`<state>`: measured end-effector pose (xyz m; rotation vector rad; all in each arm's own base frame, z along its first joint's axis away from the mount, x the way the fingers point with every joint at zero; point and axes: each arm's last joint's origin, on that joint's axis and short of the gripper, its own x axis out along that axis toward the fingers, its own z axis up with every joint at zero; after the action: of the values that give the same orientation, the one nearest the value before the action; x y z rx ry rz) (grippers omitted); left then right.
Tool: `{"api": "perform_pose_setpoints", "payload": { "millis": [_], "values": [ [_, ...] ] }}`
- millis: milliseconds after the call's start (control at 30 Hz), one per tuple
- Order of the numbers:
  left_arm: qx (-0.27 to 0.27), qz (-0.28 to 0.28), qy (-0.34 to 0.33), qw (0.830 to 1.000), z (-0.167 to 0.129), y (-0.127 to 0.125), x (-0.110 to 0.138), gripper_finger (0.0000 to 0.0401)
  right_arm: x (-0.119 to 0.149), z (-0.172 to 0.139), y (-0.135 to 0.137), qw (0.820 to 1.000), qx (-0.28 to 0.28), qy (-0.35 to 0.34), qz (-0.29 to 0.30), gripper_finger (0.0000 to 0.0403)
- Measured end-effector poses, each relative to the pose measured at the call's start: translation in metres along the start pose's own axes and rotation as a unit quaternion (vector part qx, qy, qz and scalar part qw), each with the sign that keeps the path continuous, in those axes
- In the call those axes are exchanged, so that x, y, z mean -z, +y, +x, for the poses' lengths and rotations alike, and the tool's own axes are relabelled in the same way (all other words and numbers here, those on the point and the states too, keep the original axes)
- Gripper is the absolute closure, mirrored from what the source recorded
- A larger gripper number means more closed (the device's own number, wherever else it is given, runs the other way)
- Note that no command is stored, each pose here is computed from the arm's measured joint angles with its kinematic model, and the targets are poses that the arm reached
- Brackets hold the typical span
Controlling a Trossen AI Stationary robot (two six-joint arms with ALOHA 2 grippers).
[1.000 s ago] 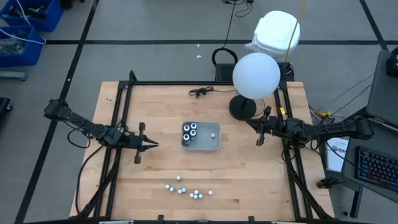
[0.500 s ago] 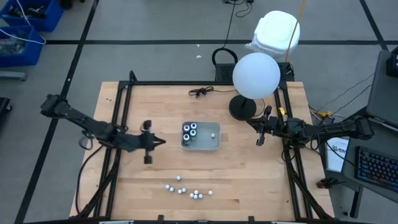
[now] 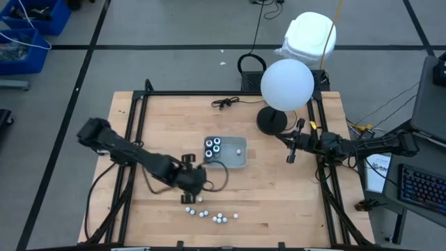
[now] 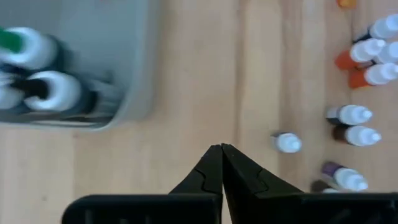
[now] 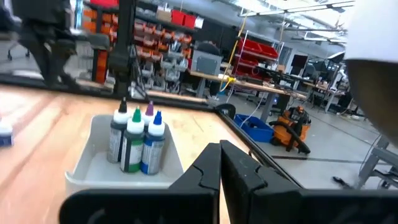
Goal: Pick & Place food coloring
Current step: Put the top small blue food coloring bottle into the gray bin
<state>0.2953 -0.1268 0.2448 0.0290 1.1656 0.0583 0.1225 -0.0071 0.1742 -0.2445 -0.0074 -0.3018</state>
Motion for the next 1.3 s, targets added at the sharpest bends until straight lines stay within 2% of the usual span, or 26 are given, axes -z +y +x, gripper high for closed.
{"api": "perform_pose_setpoints", "payload": {
  "millis": [67,200,367,467,700,833,1000,1300],
  "values": [
    [0.015,-0.001,0.026,1.0,0.008,-0.007,-0.008,0.0376,0.002,0.0,0.0,1.0,-0.002,0.011,-0.007,0.0403],
    [0.079,0.001,0.071,0.994,0.024,-0.025,-0.016,0.0344,0.003,0.0,0.001,1.0,-0.004,0.016,-0.013,0.0403],
    [0.102,-0.003,0.112,0.988,0.039,-0.043,-0.009,0.0298,0.002,0.0,0.0,1.0,-0.002,0.009,0.0,0.0403],
    [0.096,0.001,0.115,0.989,0.043,-0.047,-0.007,0.0266,0.002,0.0,0.0,1.0,-0.002,0.01,0.004,0.0403],
    [0.04,0.016,0.082,0.996,0.043,-0.048,-0.007,0.021,0.002,0.0,0.0,1.0,-0.002,0.009,0.013,0.0403],
    [0.042,0.036,0.071,0.996,0.046,-0.048,-0.007,0.0198,0.002,0.0,0.0,1.0,-0.002,0.01,0.013,0.0403],
    [0.059,0.056,0.076,0.994,0.055,-0.048,0.0,0.0202,0.002,0.0,0.001,1.0,-0.003,0.012,0.025,0.0403],
    [0.08,0.053,0.072,0.993,0.067,-0.045,0.005,0.0206,0.003,0.0,0.001,0.999,-0.002,0.013,0.049,0.0403]
  ]
}}
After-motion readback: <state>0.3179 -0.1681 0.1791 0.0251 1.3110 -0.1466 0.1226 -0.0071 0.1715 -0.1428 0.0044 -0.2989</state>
